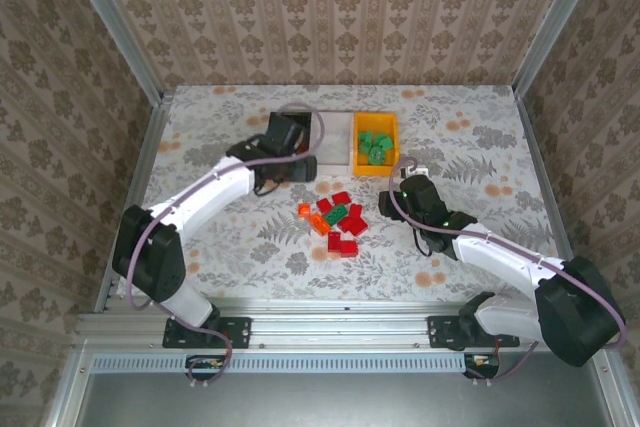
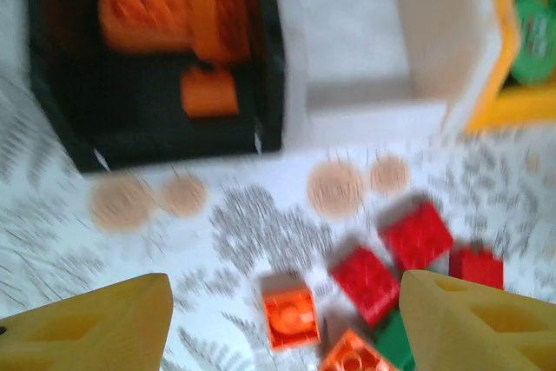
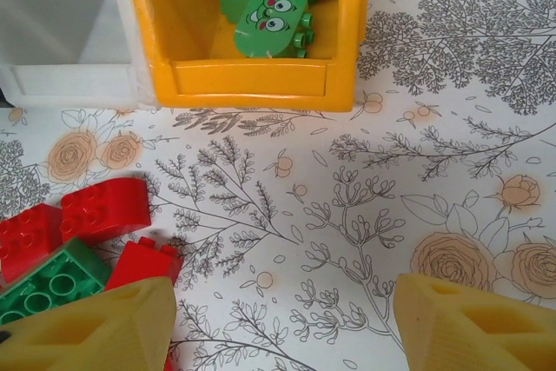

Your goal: Sort the legos into containers by color

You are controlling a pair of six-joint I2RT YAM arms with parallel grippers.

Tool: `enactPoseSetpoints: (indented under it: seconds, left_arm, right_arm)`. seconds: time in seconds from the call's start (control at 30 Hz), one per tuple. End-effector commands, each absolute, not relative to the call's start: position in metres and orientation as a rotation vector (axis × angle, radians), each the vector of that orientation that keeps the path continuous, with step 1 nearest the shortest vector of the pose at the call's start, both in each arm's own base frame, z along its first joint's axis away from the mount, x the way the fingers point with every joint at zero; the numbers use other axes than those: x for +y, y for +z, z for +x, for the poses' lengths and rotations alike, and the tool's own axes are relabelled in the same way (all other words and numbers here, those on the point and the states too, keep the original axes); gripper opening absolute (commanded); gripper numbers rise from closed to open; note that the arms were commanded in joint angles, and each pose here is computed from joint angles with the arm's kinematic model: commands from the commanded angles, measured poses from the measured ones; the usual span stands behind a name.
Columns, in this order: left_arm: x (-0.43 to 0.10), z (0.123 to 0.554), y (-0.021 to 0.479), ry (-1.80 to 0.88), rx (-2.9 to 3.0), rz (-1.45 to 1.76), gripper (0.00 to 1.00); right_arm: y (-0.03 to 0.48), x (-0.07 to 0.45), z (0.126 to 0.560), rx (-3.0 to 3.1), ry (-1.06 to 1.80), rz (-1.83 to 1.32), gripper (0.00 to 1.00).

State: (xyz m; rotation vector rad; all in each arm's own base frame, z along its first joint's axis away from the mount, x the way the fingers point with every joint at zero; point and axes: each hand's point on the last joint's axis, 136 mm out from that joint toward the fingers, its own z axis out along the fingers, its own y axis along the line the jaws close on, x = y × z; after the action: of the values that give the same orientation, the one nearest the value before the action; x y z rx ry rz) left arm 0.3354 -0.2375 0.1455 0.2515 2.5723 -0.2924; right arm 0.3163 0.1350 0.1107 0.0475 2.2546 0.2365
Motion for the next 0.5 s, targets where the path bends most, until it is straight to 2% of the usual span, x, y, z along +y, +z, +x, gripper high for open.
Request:
enactPoseSetpoints:
  seconds: [0.0, 0.27, 0.47]
  left_arm:
    - [-0.242, 0.313, 0.103, -0.295, 2.679, 0.200, 0.71]
    - [-0.242, 0.303, 0.056, -0.235, 2.774, 0.157, 0.72]
    - [-0.243, 0.312, 0.039, -0.182, 2.801, 0.145, 0.68]
  right_arm:
    - [0.111, 0.140, 0.316, 2.252, 0.274, 0.057, 0.68]
    - [0.111, 0.141, 0.315, 2.255, 0.281, 0.056, 0.68]
    - [0.111, 0.141, 0.315, 2.254, 0.282, 0.056, 0.68]
